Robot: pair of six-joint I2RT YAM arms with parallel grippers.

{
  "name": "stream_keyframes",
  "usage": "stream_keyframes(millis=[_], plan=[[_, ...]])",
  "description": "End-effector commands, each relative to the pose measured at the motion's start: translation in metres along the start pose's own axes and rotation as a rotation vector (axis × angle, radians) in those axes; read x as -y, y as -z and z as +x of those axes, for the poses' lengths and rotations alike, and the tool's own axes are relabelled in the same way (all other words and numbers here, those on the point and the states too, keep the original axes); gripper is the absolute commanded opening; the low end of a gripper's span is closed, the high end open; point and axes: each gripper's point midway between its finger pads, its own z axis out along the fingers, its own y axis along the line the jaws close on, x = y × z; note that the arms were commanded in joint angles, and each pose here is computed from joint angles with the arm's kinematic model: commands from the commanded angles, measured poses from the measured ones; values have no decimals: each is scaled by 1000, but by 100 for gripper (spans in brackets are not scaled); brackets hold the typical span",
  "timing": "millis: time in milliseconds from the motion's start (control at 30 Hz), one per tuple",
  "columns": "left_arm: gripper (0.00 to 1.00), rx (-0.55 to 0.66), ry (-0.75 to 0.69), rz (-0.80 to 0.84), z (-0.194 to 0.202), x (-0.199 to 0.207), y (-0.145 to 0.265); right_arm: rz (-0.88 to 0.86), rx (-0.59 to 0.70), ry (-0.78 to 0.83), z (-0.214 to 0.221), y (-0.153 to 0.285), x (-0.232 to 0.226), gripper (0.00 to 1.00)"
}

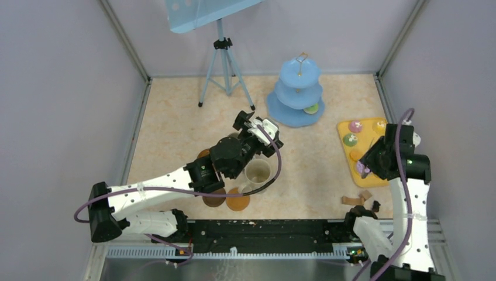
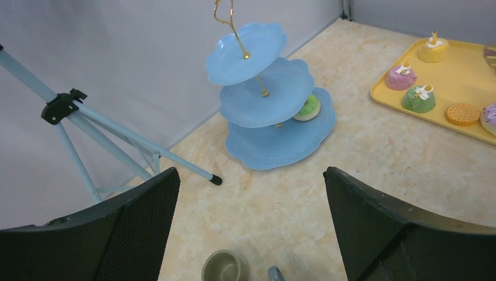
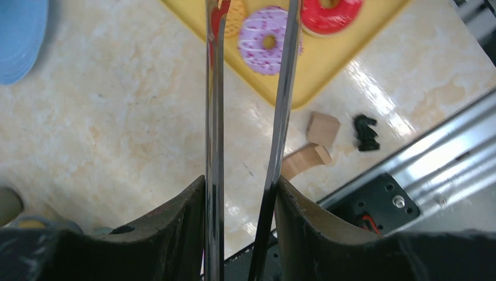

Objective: Serve the afternoon tea

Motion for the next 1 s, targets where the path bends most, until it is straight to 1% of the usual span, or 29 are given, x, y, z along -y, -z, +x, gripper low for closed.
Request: stream_keyframes(millis=[0, 67, 267, 333, 533, 767, 967], plan=[[99, 78, 1, -19, -23, 0, 7, 48, -19, -144, 10, -1, 26, 43], [99, 86, -9, -10, -24, 5, 10, 33, -25, -181, 12, -2, 26, 43], [99, 89, -19, -14, -23, 6, 11, -2, -67, -202, 21, -2, 20, 45], [99, 89, -21, -16, -23, 5, 11, -37, -100, -210, 29, -2, 14, 45], [99, 91, -26, -17, -22, 6, 11, -56, -159, -234, 49, 1, 14, 46], [99, 95, -26, -11, -24, 7, 12, -73, -166, -260, 56, -6, 12, 48], [99, 92, -32, -18, -23, 6, 11, -54, -164, -268, 57, -8, 14, 49]])
